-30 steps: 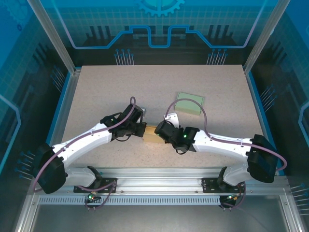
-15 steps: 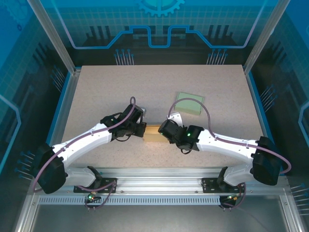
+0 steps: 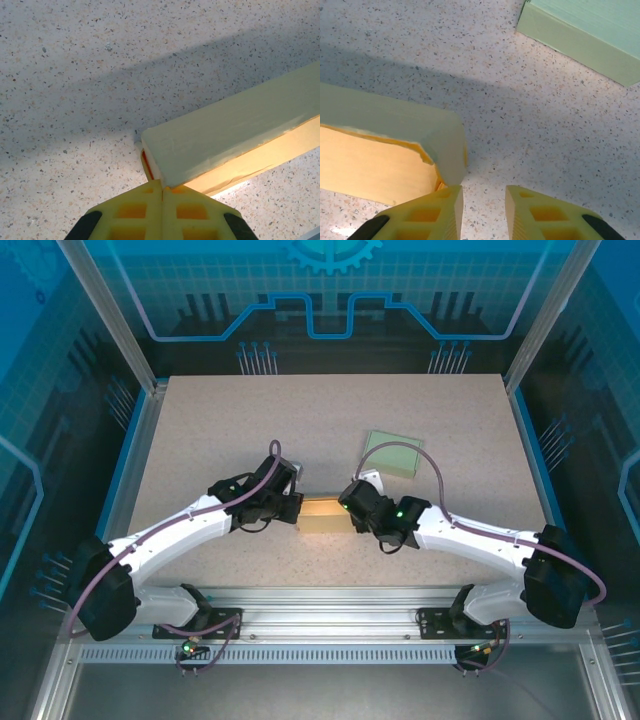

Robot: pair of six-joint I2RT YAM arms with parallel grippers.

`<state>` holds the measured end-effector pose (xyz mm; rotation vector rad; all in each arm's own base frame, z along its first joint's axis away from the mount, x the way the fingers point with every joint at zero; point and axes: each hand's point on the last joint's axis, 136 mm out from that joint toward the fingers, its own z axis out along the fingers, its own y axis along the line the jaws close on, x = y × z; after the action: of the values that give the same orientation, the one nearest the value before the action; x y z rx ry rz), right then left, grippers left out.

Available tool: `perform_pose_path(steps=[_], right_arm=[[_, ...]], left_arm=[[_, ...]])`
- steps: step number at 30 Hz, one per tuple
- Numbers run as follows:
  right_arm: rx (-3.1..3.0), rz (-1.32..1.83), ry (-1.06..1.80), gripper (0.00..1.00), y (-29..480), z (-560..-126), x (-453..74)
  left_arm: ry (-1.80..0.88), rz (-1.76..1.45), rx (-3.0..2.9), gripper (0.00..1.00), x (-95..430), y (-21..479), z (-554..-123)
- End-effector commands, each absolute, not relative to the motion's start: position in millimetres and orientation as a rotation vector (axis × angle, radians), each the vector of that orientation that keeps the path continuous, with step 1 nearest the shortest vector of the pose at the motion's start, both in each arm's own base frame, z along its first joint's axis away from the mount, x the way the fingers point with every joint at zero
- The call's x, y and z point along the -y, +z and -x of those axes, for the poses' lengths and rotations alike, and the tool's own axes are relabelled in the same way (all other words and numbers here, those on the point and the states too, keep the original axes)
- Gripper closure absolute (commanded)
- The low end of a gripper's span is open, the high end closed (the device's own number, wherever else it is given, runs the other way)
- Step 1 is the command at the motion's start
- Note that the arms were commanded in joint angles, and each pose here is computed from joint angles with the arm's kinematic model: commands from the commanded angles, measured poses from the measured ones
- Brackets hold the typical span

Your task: Fold the paper box

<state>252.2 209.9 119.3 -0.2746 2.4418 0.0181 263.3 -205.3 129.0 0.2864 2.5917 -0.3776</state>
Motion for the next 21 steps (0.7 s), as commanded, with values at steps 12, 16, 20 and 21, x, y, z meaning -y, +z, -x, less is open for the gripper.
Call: perform_pose_path(steps=[12, 16, 20, 21], right_arm=[[-2.431, 0.295, 0.042, 0.87, 113, -262, -208], [-2.421, 0.329, 0.111, 0.97, 119, -260, -216], [-2.419, 0.333, 0.169, 1.0, 124, -261, -219], [-2.418, 0.333, 0.184, 1.0, 126, -261, -220]], left_arm=[[-0.364, -0.328, -2.606, 1.0, 208, 124, -262], [-0.364, -0.331, -2.61, 1.0, 209, 123, -263], [-0.364, -0.332, -2.613, 1.0, 209, 122, -263], [-0.365, -0.333, -2.613, 1.0, 209, 122, -263]])
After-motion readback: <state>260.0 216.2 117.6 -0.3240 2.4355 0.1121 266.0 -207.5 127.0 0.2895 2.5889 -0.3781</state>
